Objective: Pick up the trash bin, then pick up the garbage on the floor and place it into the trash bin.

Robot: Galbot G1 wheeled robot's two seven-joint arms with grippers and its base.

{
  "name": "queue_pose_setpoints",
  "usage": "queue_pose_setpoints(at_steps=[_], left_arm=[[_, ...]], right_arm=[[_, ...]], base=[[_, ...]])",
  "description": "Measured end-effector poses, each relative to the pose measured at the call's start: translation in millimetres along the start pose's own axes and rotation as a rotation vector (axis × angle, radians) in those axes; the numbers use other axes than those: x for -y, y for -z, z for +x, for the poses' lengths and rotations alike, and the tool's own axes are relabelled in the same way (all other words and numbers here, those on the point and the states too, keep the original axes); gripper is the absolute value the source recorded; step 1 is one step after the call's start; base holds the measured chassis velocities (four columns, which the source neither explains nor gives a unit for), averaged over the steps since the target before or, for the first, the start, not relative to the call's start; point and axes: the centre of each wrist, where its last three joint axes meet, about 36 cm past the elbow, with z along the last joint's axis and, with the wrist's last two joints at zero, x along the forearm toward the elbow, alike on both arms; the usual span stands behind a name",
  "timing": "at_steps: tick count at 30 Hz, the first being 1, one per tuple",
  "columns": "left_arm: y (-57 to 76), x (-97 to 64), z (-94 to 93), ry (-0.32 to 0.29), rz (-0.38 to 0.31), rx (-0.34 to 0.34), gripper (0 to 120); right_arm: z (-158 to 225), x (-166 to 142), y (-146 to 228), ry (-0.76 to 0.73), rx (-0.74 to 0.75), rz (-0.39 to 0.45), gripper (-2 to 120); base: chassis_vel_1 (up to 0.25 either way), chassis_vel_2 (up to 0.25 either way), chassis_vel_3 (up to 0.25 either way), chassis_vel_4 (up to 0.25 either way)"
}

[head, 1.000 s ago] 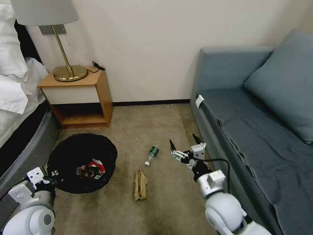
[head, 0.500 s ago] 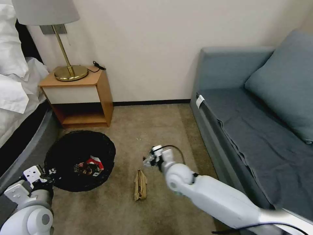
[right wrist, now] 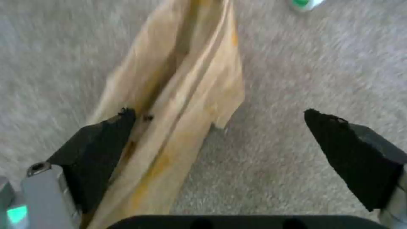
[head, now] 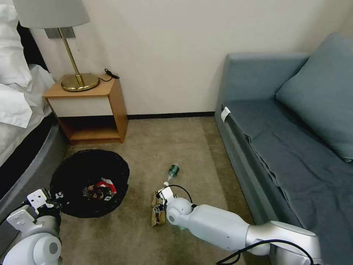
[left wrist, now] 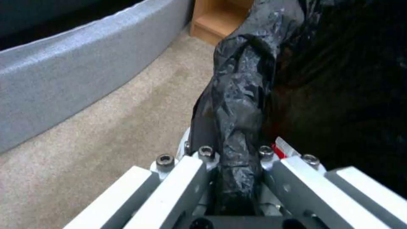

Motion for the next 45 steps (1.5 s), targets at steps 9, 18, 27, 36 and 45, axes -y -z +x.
queue_pose_setpoints(at_steps=[9,18,27,36,45], left_arm=[[-2.7,0.1,-1.4,0.005,0.001,-0.001,2],[-3.1,0.4,-2.1,0.007,0.001,0.000,2],[-4.0,1.5,-3.8,0.006,0.003,-0.003,2],[-6.5,0.6,-5.2,0.010,0.004,-0.008,2],[-8.0,0.6,-7.9,0.010,0.005,-0.012,2]], right_arm=[[-19.2,-3.1,-6.7,-0.017,-0.007,0.035,100],[-21.1,-4.4,-11.3,0.000,0.013,0.049,82],[-18.2,-3.2,-16.6,0.014,0.028,0.054,48],[-13.2,-1.6,-16.8,0.022,0.055,0.051,19],[16.0,7.4,-1.3,0.041,0.133,0.016,0]], base=[[0.000,0.000,0.000,0.000],[0.000,0.000,0.000,0.000],[0.000,0.000,0.000,0.000],[0.000,0.000,0.000,0.000],[0.000,0.000,0.000,0.000]])
